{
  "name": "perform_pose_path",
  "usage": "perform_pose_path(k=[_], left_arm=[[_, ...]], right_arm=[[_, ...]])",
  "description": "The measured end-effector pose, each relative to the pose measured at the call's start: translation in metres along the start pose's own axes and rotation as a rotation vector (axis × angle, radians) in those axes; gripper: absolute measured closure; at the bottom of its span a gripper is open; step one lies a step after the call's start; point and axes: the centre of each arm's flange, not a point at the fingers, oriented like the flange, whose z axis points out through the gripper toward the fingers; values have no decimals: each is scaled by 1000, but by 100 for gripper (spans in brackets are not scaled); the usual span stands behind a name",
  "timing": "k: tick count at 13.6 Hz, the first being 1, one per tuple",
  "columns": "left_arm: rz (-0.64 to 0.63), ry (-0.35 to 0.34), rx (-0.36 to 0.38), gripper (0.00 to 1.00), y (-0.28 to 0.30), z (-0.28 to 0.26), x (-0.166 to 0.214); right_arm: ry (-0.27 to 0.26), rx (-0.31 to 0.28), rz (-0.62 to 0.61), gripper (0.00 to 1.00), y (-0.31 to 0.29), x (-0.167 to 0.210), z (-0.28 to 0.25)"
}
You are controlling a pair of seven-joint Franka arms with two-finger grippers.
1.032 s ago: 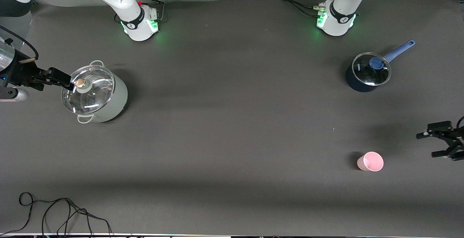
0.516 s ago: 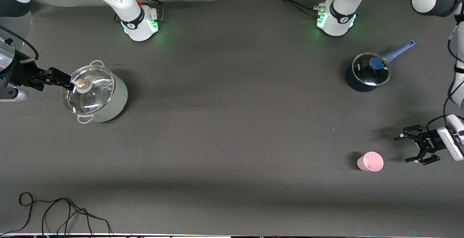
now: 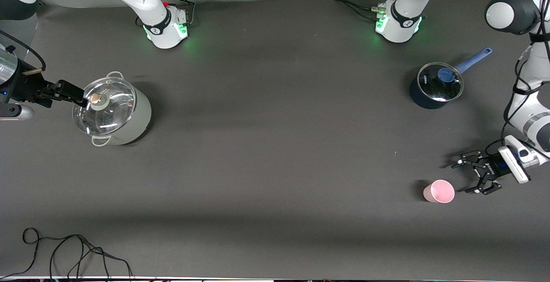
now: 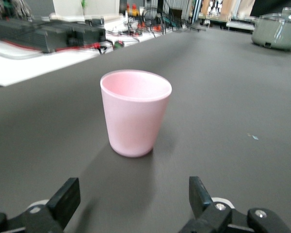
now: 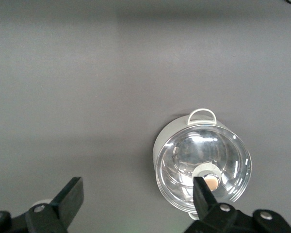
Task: Transfer pink cup from left to right arm
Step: 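Lower the open left gripper around the pink cup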
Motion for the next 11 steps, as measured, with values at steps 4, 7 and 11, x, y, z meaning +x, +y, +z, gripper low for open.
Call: perform_pose_path(k=[4,7,11], left_arm=[[53,76,45,0,7,12,-6],[74,118,69,0,12,25,-16],[57,163,73,0,22,48,-28]], right_arm=[[0,0,0,0,0,0,0],[0,0,0,0,0,0,0],[0,0,0,0,0,0,0]])
